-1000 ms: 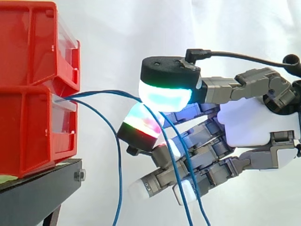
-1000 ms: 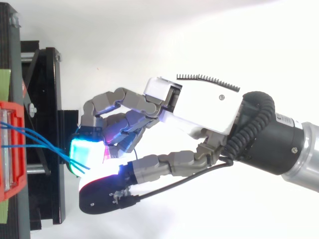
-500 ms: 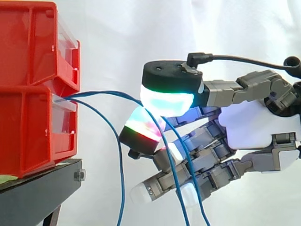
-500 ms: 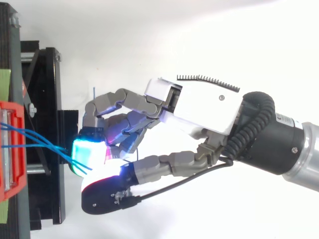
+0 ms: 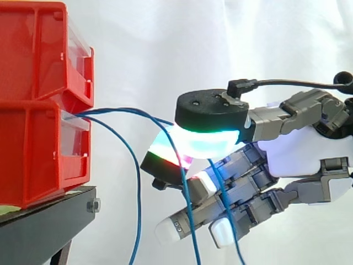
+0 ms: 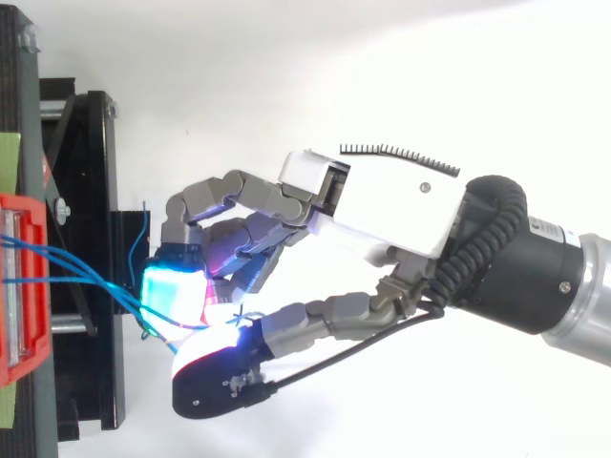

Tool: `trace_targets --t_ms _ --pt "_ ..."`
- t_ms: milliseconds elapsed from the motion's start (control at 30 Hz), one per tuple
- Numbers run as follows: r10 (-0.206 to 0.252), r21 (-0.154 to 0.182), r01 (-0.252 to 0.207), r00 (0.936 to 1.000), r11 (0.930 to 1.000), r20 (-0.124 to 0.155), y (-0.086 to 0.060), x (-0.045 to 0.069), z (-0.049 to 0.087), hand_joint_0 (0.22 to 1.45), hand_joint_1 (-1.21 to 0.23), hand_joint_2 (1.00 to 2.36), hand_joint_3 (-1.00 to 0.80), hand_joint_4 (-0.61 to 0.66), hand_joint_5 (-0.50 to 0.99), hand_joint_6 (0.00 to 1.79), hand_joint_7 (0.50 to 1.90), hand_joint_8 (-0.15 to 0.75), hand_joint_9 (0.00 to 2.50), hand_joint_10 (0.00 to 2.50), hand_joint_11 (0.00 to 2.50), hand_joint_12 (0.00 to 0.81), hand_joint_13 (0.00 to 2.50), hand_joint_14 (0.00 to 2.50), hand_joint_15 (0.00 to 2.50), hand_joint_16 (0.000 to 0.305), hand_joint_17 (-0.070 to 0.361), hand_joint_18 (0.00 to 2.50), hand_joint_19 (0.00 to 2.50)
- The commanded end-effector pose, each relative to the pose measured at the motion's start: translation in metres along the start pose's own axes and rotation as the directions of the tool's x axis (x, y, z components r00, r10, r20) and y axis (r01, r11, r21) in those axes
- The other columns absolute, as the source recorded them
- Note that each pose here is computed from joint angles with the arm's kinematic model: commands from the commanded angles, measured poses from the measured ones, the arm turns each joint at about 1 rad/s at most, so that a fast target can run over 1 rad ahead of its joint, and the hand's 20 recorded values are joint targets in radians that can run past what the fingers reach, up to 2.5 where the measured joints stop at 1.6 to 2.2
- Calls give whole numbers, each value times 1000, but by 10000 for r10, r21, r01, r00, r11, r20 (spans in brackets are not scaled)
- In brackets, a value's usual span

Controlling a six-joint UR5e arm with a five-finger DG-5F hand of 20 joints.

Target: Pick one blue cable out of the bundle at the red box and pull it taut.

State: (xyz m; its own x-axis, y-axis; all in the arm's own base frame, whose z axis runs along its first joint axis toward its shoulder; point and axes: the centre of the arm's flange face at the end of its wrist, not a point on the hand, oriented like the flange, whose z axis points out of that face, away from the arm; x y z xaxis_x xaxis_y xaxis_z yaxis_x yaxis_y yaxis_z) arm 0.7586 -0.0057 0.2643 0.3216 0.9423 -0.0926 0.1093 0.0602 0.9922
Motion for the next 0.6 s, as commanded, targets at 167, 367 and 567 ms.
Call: trace_targets --t_ms 167,367,567 --pt "-6 11 6 10000 10000 -1 -1 0 0 655 -901 1000 -500 355 -236 903 1162 453 788 6 1323 448 692 8 298 61 138 930 407" --pt "2 -2 -2 10000 10000 0 0 0 0 571 -818 1000 -500 334 -218 879 1139 466 826 7 1317 451 701 8 309 62 139 930 420" --pt "2 -2 -2 10000 10000 0 0 0 0 534 -724 1000 -500 317 -196 852 1145 476 876 7 1301 457 723 7 312 62 140 938 421"
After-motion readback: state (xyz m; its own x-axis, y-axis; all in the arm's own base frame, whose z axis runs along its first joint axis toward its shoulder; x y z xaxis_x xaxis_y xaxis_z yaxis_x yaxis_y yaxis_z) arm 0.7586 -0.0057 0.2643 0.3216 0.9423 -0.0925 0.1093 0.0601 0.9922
